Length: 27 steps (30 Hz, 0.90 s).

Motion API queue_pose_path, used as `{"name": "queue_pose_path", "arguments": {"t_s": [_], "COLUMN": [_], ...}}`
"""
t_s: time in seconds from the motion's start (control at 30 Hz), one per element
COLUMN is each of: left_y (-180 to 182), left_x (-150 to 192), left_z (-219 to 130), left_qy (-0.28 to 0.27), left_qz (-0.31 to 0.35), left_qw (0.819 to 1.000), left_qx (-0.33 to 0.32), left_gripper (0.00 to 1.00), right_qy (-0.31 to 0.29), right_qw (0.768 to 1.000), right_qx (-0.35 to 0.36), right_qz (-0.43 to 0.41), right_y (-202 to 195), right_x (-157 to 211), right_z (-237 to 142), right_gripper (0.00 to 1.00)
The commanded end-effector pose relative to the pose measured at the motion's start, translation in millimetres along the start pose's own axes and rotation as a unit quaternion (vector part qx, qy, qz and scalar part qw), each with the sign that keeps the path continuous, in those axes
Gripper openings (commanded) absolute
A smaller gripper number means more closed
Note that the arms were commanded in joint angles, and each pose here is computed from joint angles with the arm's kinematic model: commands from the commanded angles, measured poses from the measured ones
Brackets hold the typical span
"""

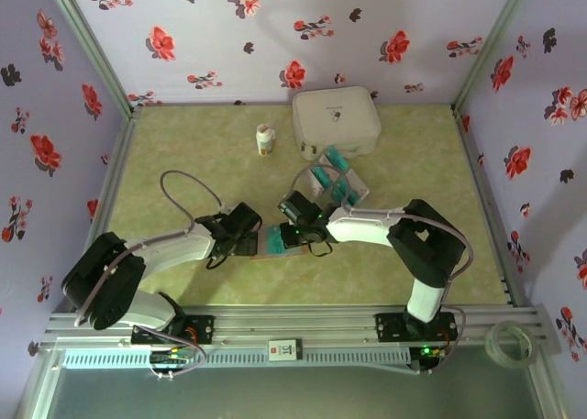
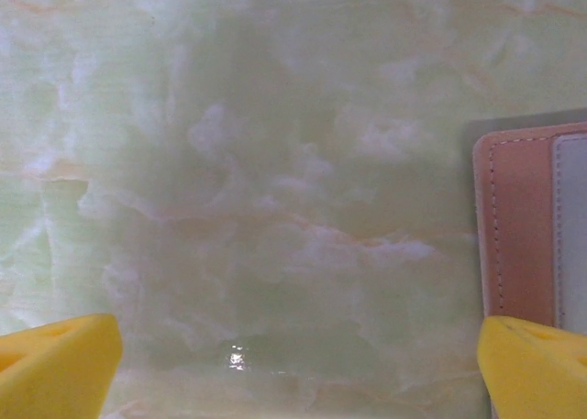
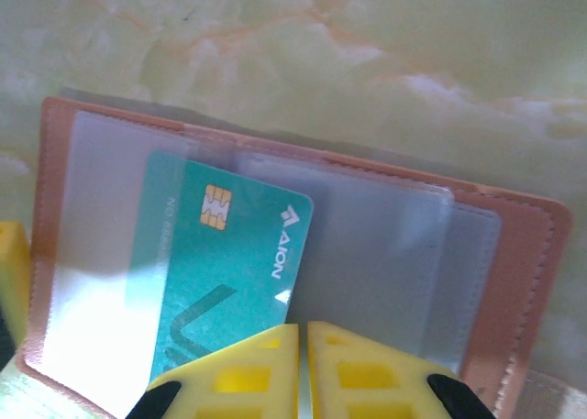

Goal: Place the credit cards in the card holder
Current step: Insert the credit card into the card slot.

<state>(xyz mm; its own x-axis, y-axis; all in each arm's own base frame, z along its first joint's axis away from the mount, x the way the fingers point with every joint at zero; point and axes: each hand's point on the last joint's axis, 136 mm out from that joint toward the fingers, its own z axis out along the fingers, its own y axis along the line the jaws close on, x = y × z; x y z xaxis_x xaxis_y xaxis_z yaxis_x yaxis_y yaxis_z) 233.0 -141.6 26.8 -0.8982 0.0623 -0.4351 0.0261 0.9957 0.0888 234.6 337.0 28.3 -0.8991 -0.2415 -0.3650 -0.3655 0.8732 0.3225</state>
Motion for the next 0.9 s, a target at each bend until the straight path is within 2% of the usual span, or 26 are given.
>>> {"name": "queue_pose_path", "arguments": {"t_s": [0.0, 0.2, 0.47, 0.87], "left_y": [2, 11, 38, 29], "left_x": [1, -8, -14, -13], "left_z": [1, -12, -15, -5], "left_qy": [0.001, -0.015, -0.013, 0.005], "left_qz": [0.0, -0.005, -0.032, -0.016], "left_qw": [1.0, 1.0, 0.998, 0.999], "left_qx": [0.001, -0.012, -0.051, -0.043], "left_gripper": [1.0, 1.0, 1.0, 1.0], "right_qy": [0.01, -0.004, -0.011, -0.003], "right_qw": [1.0, 0.999, 0.999, 0.999], "right_qx": [0.013, 0.045, 0.043, 0.029], "right_qz": [-0.012, -0.022, -0.025, -0.016], "right_y": [2, -11, -8, -1], "right_x": [3, 1, -5, -7], "right_z": [1, -14, -21, -5], "right_gripper": [0.11, 0.11, 0.11, 0.1]}}
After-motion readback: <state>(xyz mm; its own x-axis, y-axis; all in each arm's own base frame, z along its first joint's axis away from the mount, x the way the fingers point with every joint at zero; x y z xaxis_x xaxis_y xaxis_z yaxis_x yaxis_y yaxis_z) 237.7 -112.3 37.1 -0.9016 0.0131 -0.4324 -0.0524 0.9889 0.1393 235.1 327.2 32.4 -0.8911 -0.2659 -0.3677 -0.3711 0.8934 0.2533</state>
